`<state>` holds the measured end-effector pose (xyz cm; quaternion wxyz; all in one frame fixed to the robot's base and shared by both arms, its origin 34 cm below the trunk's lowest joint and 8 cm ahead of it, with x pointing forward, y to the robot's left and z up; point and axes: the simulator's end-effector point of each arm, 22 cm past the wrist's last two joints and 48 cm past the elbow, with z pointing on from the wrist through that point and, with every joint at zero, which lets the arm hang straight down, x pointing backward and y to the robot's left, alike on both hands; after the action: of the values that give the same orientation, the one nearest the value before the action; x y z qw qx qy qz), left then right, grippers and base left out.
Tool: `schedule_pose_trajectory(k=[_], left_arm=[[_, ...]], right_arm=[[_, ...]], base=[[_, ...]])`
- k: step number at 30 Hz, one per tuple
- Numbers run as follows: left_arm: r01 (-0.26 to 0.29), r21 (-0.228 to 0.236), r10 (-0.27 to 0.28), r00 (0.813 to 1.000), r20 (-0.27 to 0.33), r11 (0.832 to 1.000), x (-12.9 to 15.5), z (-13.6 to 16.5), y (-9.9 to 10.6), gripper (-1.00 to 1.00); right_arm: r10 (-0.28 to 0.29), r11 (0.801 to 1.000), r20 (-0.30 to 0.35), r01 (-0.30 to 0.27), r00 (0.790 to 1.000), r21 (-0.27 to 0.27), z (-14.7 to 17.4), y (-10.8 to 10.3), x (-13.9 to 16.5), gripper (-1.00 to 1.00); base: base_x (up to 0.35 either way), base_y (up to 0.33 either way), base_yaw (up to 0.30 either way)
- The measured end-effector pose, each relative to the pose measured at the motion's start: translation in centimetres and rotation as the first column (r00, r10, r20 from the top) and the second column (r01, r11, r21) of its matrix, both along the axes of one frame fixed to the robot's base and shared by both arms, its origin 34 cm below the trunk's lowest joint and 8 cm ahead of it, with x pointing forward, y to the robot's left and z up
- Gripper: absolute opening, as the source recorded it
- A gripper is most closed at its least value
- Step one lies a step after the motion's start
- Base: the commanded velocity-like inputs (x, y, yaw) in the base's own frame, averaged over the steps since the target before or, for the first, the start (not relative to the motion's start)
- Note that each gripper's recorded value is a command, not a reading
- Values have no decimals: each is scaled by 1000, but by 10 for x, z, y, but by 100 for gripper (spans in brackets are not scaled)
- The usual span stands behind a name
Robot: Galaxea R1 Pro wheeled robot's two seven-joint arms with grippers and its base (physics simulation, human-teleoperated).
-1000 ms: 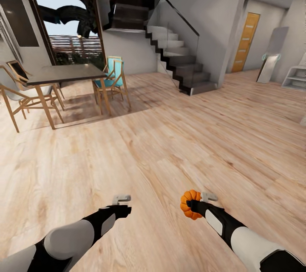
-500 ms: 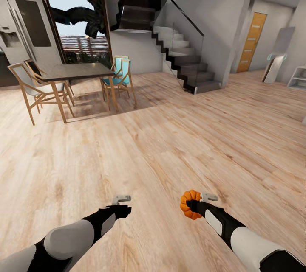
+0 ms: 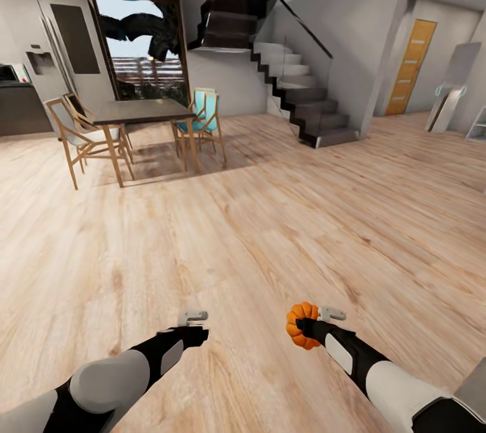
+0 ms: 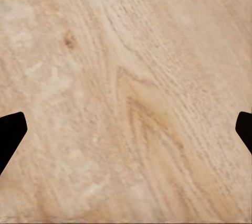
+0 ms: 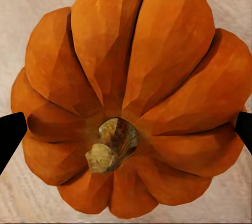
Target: Place each of the two pumpkins and all three candles from the living room inside a cabinet in the living room (use any cabinet), then make sure every cabinet is closed, and position the cauldron so it is next to a table in the living room.
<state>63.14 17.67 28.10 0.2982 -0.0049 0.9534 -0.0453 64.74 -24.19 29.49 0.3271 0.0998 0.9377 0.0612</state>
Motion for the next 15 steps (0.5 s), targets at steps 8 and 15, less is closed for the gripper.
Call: schedule_pose_trajectory(k=[8,15], left_arm=[[2,-1,-2,1000,-1,1000,0,0,-1,100],[4,-1,-4,1000,-1,1000,0,0,-2,100]], right_arm=[[3,1000,2,-3,1000,4,0,0,0,-100],[1,1000,0,-1,1000,-1,0,-1,0,-100]], base=[[-332,14,15],[-331,0,26]])
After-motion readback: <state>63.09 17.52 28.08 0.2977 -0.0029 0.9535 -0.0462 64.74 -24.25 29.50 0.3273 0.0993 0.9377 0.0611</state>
